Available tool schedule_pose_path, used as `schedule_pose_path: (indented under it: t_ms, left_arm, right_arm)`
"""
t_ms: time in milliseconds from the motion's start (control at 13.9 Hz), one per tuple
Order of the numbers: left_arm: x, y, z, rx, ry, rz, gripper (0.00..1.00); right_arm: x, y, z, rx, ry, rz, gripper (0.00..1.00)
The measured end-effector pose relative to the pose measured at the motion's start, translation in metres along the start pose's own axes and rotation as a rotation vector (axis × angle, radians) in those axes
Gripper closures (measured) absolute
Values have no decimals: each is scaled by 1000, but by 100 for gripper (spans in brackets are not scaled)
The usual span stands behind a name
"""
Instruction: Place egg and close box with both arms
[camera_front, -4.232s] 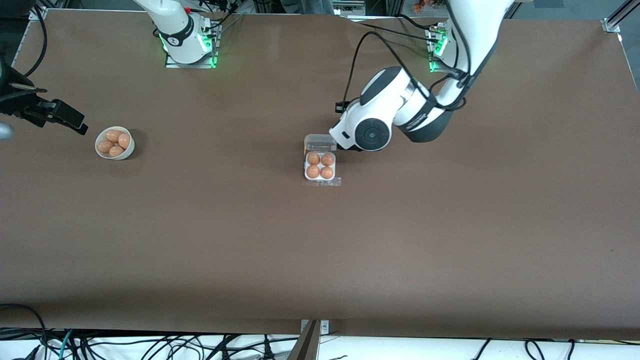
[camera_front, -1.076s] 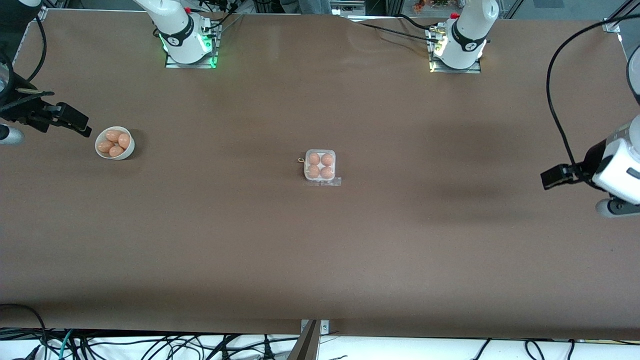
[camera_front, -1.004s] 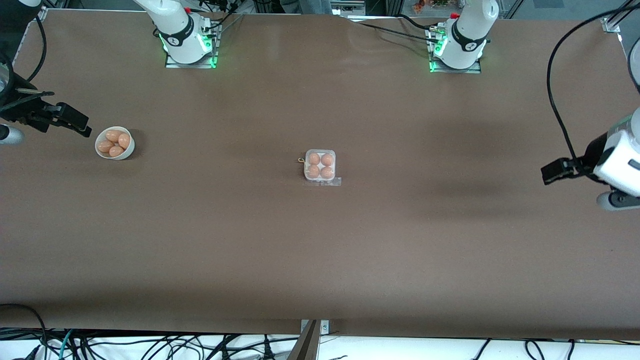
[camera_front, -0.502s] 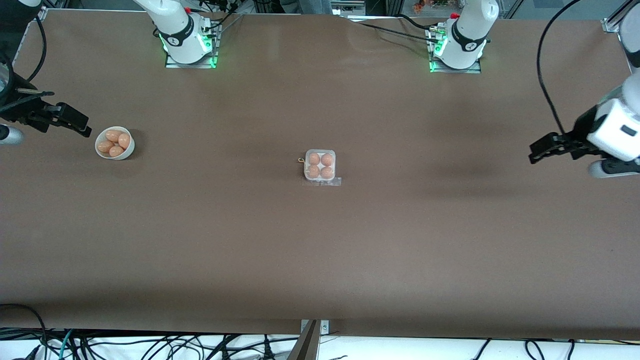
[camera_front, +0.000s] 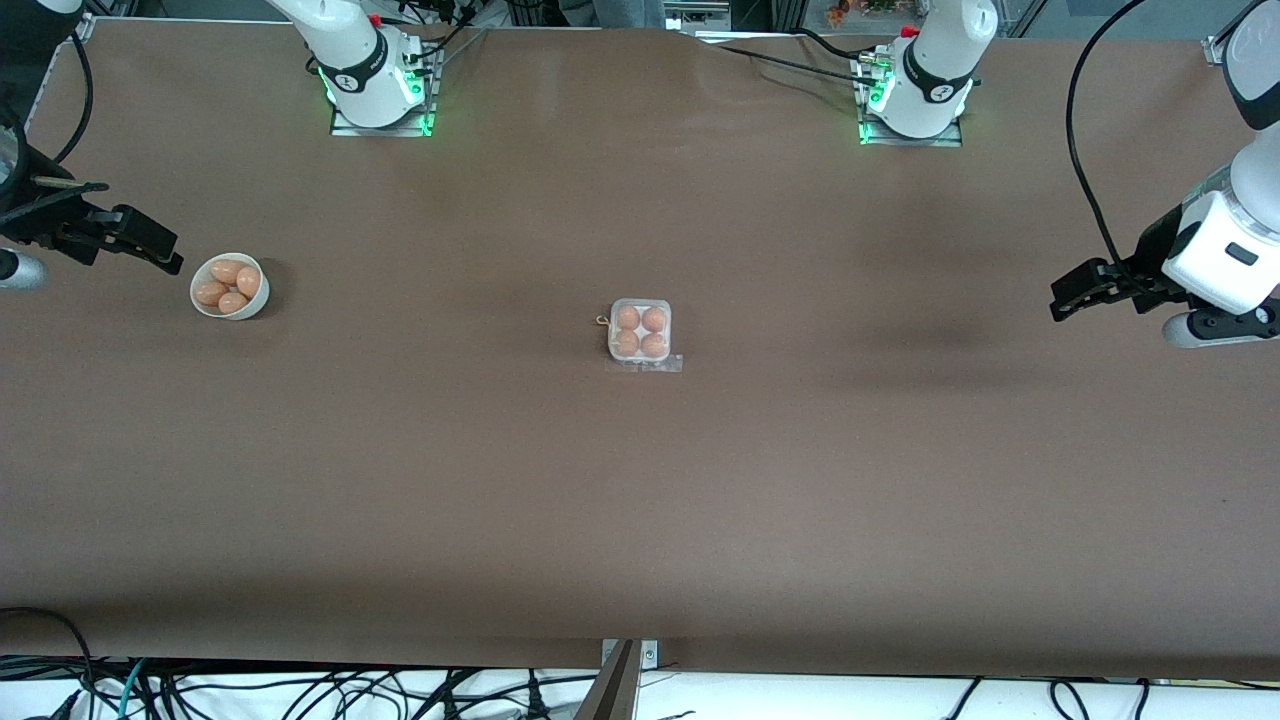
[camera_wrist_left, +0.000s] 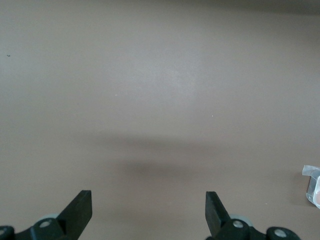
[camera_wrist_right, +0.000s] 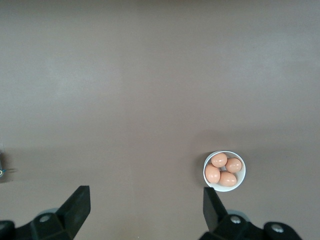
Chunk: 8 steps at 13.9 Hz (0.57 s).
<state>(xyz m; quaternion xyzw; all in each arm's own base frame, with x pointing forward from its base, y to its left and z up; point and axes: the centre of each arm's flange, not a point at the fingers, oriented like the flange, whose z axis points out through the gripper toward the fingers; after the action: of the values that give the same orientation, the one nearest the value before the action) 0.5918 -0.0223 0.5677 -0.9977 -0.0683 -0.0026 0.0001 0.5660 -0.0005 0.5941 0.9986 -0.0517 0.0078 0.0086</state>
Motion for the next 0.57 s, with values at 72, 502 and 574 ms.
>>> schedule_pose_path:
  t_ms: [72,502,574]
  left_arm:
    - [-1,1,1,0,-2,2,0]
    - [-7,-14,-3,5,-14,44,0]
    - [-8,-20,-5,6,-14,46,0]
  right_arm:
    - [0,0,0,0,0,0,0]
    - [0,0,0,0,0,0,0]
    - [0,0,0,0,0,0,0]
